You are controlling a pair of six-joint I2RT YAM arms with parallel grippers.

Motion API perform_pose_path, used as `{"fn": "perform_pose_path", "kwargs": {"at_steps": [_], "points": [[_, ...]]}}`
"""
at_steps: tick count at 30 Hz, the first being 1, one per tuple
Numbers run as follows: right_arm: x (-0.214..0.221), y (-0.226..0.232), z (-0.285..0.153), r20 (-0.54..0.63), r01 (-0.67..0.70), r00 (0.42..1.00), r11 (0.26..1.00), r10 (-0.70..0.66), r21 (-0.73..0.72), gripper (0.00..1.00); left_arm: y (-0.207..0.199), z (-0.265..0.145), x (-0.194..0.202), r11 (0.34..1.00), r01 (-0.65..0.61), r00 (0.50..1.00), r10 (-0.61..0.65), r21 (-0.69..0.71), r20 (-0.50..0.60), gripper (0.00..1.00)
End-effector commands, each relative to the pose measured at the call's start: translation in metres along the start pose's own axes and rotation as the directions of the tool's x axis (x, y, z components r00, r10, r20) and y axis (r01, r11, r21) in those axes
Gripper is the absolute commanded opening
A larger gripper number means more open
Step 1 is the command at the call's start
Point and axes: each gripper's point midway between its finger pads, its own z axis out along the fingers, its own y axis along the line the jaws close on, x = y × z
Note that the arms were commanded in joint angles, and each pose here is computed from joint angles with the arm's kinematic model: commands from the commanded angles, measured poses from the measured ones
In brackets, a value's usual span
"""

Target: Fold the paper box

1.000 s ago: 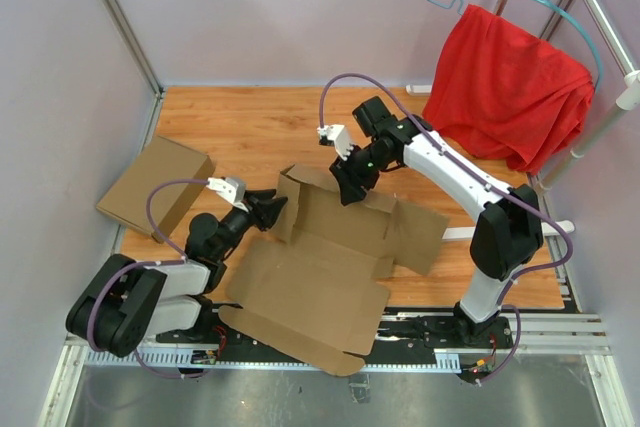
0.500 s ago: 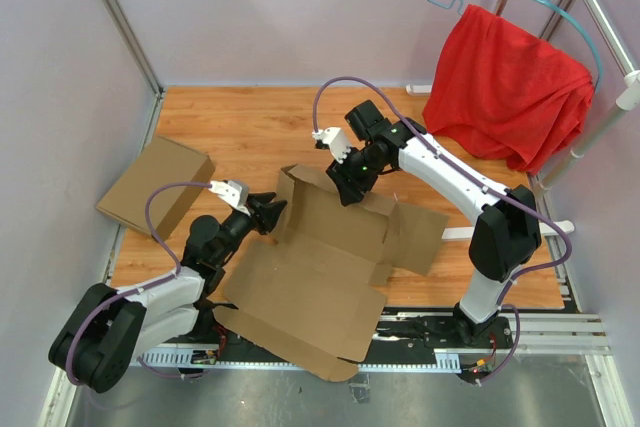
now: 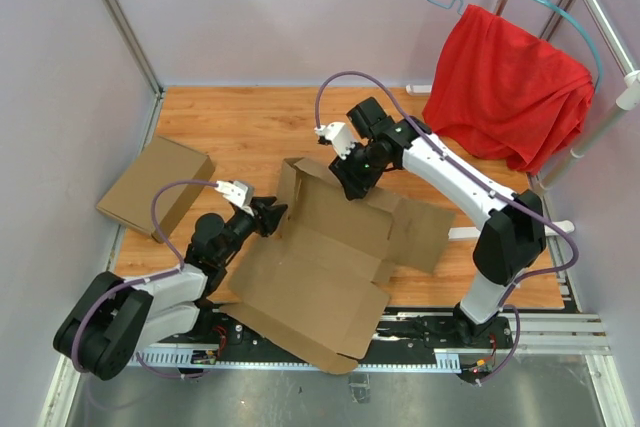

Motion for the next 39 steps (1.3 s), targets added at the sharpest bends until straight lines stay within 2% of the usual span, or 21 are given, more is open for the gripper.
{"fn": "perform_pose_path", "kwargs": {"at_steps": [1, 3, 6, 11, 15, 23, 27, 31, 35, 39], "points": [[-0.005, 0.004, -0.016, 0.029, 0.021, 0.999, 0.999, -0.022, 0.041, 0.53, -0.004, 0.005, -0.006, 1.000, -0.017, 0.999, 0.016, 0.021, 0.028, 0.45], [-0.004, 0.003, -0.014, 0.019, 0.026, 0.999, 0.998, -0.027, 0.057, 0.67, -0.004, 0.006, -0.006, 1.000, -0.012, 1.000, 0.012, 0.024, 0.028, 0.45], [-0.004, -0.004, -0.011, 0.008, 0.029, 1.000, 0.994, -0.030, 0.102, 0.78, -0.006, 0.007, -0.008, 1.000, -0.006, 0.999, 0.005, 0.031, 0.035, 0.44], [-0.016, -0.020, -0.019, 0.061, 0.048, 0.996, 0.979, -0.061, 0.199, 0.81, -0.004, 0.005, -0.013, 1.000, -0.015, 0.999, 0.014, 0.020, 0.046, 0.44], [-0.016, -0.044, -0.013, 0.051, 0.035, 0.998, 0.972, -0.048, 0.234, 0.83, 0.003, 0.007, -0.016, 1.000, -0.013, 0.998, 0.015, -0.020, 0.055, 0.44], [-0.012, -0.122, 0.009, 0.124, -0.212, 0.972, 0.970, 0.198, 0.117, 0.77, 0.040, 0.010, -0.030, 0.970, 0.009, 0.999, 0.003, -0.243, 0.052, 0.44], [-0.001, -0.140, 0.031, 0.087, -0.226, 0.972, 0.971, 0.219, 0.079, 0.79, 0.049, 0.012, -0.041, 0.953, 0.012, 0.998, 0.006, -0.302, 0.057, 0.43], [0.016, -0.147, 0.060, 0.016, -0.249, 0.969, 0.968, 0.248, 0.038, 0.77, 0.053, 0.023, -0.036, 0.946, 0.016, 0.999, -0.024, -0.323, -0.022, 0.42], [0.027, -0.144, 0.075, -0.017, -0.259, 0.966, 0.966, 0.259, 0.009, 0.70, 0.053, 0.026, -0.029, 0.946, 0.017, 0.998, -0.037, -0.322, -0.056, 0.42], [0.037, -0.145, 0.077, -0.049, -0.277, 0.959, 0.960, 0.278, 0.035, 0.56, 0.053, 0.022, -0.030, 0.946, 0.019, 0.999, -0.034, -0.324, -0.042, 0.41]]}}
